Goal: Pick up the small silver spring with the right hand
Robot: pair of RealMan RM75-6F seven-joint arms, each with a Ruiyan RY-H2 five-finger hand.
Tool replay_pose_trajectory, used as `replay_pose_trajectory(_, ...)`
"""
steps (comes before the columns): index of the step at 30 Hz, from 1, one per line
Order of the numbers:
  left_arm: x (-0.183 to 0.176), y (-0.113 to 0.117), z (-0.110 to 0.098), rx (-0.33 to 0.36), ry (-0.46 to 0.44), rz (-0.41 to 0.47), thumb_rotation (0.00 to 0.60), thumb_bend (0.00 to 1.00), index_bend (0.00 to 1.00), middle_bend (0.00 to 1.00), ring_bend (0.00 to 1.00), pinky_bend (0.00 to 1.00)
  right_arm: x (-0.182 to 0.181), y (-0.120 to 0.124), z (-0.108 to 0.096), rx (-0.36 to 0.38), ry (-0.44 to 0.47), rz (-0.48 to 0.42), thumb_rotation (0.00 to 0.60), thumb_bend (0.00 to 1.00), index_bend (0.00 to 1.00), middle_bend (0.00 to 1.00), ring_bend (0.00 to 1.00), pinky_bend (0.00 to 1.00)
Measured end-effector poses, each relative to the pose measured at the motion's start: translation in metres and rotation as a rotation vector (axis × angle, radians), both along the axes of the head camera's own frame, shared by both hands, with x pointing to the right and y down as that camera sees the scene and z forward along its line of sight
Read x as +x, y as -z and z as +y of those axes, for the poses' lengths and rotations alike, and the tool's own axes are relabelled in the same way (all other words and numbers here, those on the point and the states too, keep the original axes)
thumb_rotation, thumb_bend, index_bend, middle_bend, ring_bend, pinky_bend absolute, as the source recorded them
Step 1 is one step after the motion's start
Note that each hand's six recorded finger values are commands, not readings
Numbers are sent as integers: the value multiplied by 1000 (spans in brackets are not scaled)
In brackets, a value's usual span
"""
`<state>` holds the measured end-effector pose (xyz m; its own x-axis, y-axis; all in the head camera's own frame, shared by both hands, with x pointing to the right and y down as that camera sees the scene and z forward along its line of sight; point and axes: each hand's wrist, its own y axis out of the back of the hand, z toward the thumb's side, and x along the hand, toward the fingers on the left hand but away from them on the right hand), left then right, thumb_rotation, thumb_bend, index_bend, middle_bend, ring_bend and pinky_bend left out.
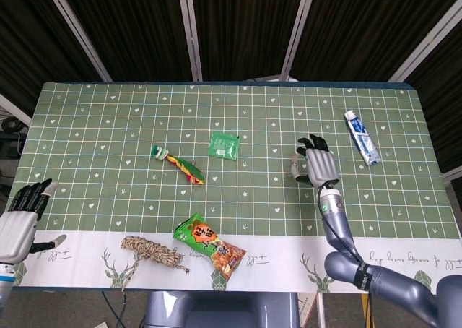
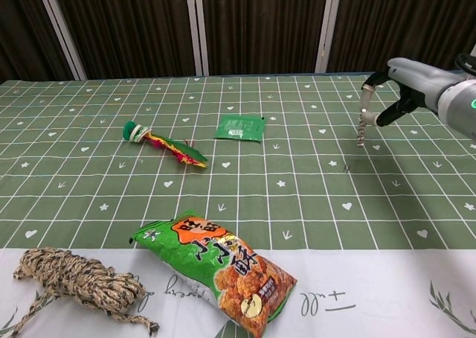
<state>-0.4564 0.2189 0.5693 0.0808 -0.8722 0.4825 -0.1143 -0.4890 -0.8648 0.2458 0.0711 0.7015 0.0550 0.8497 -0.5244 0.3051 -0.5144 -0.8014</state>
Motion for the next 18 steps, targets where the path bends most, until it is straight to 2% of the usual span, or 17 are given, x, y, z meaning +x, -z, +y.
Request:
replay_pose_trajectory(8,-1,0,0,0,2,-3,600,70,0,0,0,0,-18,13,2,6,-4,-26,600,373,575,165,0,0)
replay_pose_trajectory(18,-2,1,0,4,7,-5,600,70,0,0,0,0,-31,12,16,-20,-2,-34,600,376,575,165,0,0)
